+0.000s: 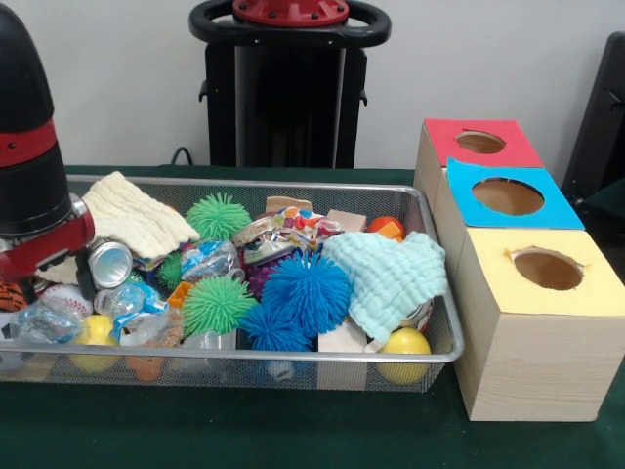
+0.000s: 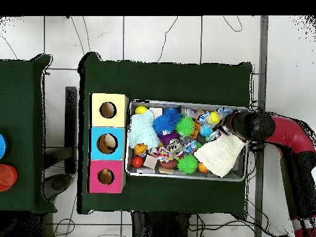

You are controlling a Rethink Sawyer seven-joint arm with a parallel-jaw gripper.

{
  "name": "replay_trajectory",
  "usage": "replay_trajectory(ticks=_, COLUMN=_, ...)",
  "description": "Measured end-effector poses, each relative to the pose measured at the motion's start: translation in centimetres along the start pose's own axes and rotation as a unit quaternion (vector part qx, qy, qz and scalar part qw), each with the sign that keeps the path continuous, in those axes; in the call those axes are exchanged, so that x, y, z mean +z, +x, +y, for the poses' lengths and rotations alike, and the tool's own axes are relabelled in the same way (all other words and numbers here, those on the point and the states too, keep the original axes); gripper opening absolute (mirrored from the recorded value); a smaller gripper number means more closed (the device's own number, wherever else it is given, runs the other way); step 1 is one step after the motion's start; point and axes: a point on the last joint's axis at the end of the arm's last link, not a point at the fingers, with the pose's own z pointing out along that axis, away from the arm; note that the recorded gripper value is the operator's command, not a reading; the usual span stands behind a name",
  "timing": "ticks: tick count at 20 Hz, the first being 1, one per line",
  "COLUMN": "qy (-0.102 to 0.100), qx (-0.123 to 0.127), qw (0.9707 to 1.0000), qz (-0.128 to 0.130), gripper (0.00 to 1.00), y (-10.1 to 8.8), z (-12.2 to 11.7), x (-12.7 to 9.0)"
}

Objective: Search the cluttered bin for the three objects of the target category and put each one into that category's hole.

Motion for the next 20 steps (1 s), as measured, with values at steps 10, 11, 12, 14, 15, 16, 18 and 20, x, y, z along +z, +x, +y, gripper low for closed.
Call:
replay_trajectory(ticks=10, qy=-0.024, qx=-0.024, qw=0.9988, qz=0.034, gripper=1.00, y=-1.1, z=-1.5, x=-1.9)
replay_trajectory(ticks=11, qy=-0.023, qx=-0.028, qw=0.9988, qz=0.034, gripper=1.00, y=-1.1, z=-1.9, x=-2.2)
replay_trajectory(ticks=12, qy=-0.019, qx=-0.031, qw=0.9987, qz=0.035, gripper=1.00, y=-0.9, z=-2.4, x=-2.4)
replay_trajectory(ticks=14, qy=-0.016, qx=-0.037, qw=0.9986, qz=0.035, gripper=1.00, y=-0.7, z=-2.9, x=-2.6)
replay_trajectory(ticks=15, qy=-0.016, qx=-0.041, qw=0.9984, qz=0.035, gripper=1.00, y=-0.5, z=-3.1, x=-2.7)
replay_trajectory(ticks=16, qy=-0.017, qx=-0.044, qw=0.9982, qz=0.036, gripper=1.00, y=-0.4, z=-3.2, x=-2.8)
replay_trajectory(ticks=18, qy=-0.019, qx=-0.051, qw=0.9978, qz=0.038, gripper=1.00, y=0.0, z=-3.5, x=-3.0)
replay_trajectory(ticks=20, qy=-0.017, qx=-0.057, qw=0.9974, qz=0.039, gripper=1.00, y=0.4, z=-4.0, x=-3.3)
